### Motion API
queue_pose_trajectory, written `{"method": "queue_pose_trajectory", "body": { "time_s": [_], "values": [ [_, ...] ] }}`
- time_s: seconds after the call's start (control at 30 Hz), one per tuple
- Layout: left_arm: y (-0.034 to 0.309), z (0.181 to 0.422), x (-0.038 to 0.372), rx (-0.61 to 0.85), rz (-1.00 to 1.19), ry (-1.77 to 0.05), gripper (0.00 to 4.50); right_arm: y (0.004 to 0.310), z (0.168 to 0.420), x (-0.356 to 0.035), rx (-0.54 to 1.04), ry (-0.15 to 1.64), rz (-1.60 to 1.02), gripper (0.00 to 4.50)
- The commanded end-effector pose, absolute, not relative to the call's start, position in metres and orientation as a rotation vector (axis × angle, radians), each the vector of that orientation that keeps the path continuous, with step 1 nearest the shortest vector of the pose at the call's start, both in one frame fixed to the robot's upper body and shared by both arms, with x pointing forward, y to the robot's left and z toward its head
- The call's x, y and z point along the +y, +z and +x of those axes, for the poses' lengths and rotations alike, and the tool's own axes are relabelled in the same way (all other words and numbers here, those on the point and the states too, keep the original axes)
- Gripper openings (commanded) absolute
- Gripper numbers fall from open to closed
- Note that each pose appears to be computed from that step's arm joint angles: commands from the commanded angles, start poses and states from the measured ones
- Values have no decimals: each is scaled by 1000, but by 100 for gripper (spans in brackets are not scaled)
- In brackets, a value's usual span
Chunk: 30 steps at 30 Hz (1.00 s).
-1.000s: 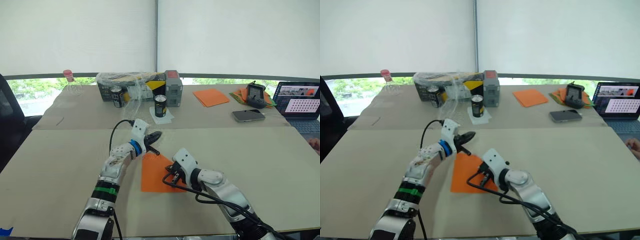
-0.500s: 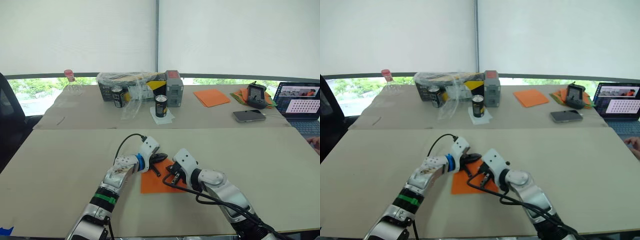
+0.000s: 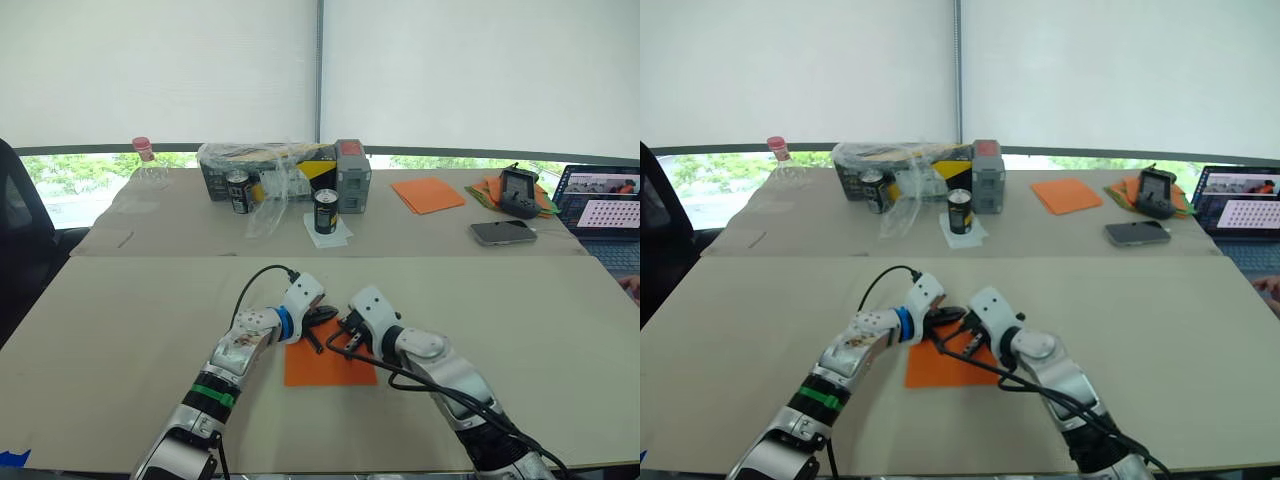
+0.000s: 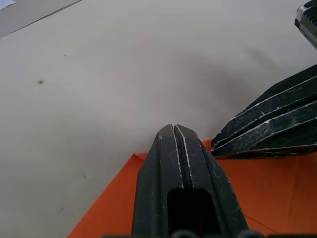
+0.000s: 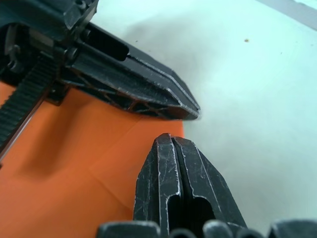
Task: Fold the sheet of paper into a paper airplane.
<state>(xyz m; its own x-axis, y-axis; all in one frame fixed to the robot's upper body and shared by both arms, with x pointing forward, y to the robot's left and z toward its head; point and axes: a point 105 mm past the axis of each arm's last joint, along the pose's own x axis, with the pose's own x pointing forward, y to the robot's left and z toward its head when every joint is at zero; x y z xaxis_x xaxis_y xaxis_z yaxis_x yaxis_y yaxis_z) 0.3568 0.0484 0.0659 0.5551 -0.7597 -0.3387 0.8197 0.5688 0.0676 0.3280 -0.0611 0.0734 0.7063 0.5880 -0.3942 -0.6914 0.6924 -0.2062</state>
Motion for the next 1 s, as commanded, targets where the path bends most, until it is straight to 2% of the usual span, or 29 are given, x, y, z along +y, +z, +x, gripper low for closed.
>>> {"method": "queue_pose_trajectory", "body": {
  "time_s": [0.03,0.27,0.8,1.0],
  "values": [
    [49,356,57,362,252,-913,0,62,336,-70,347,676,-374,1],
    [48,353,55,364,253,-925,0,50,336,-69,392,681,-349,1],
    [45,355,55,379,265,-924,0,21,300,-98,514,677,-374,1],
    [46,356,54,381,273,-929,0,4,277,-126,609,661,-391,1]
  ]
}}
